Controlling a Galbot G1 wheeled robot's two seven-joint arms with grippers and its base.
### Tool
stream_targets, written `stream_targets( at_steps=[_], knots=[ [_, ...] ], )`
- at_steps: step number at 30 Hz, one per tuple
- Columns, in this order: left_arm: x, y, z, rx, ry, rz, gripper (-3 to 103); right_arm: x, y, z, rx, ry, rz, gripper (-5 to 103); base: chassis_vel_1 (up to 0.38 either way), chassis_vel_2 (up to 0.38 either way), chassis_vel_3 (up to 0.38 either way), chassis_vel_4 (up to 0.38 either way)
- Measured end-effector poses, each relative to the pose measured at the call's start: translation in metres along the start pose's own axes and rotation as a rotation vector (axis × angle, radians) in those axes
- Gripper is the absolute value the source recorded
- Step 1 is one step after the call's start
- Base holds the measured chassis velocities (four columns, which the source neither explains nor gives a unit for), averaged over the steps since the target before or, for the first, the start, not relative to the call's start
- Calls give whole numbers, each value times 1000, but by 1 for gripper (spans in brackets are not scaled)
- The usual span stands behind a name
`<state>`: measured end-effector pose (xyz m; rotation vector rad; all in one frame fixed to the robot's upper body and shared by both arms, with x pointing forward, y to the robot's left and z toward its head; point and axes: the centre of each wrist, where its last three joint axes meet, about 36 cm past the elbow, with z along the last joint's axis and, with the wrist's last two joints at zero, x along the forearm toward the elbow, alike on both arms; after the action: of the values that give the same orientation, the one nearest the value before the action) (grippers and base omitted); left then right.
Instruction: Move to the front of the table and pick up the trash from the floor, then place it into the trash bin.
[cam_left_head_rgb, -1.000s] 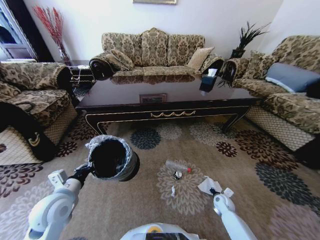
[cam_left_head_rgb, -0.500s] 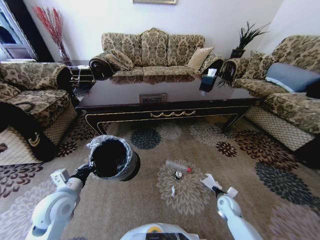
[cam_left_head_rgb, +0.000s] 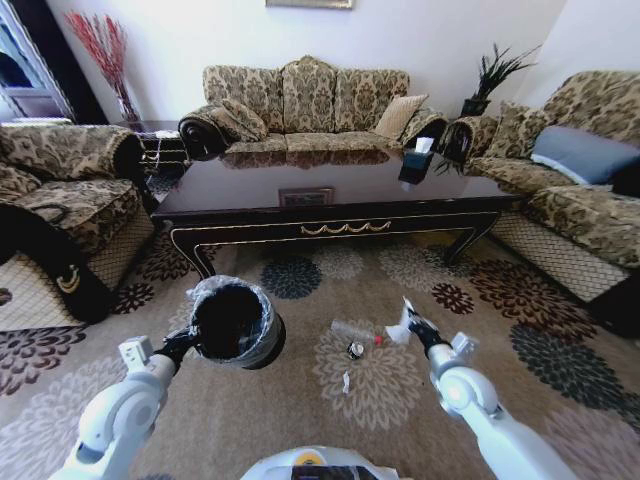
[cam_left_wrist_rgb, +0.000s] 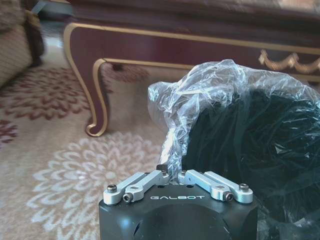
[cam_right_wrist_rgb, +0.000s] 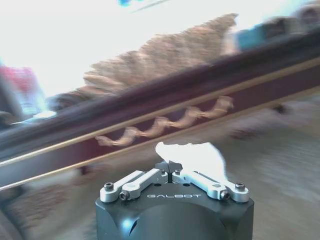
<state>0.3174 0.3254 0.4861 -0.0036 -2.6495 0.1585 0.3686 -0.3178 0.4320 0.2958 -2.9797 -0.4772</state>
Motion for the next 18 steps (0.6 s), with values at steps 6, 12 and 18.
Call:
stream_targets(
  at_steps=[6,12,18],
  knots=[
    [-20,-9,-4,-44,53,92,3,-35,18,-34,29,-122,-329,0,0,0,0,0],
    [-38,-14,1,-59,89,116,3,-54,44,-54,14,-127,-461,0,0,0,0,0],
    [-59,-19,1,-61,96,135,3,-84,80,-86,56,-136,-612,0,0,0,0,0]
  ],
)
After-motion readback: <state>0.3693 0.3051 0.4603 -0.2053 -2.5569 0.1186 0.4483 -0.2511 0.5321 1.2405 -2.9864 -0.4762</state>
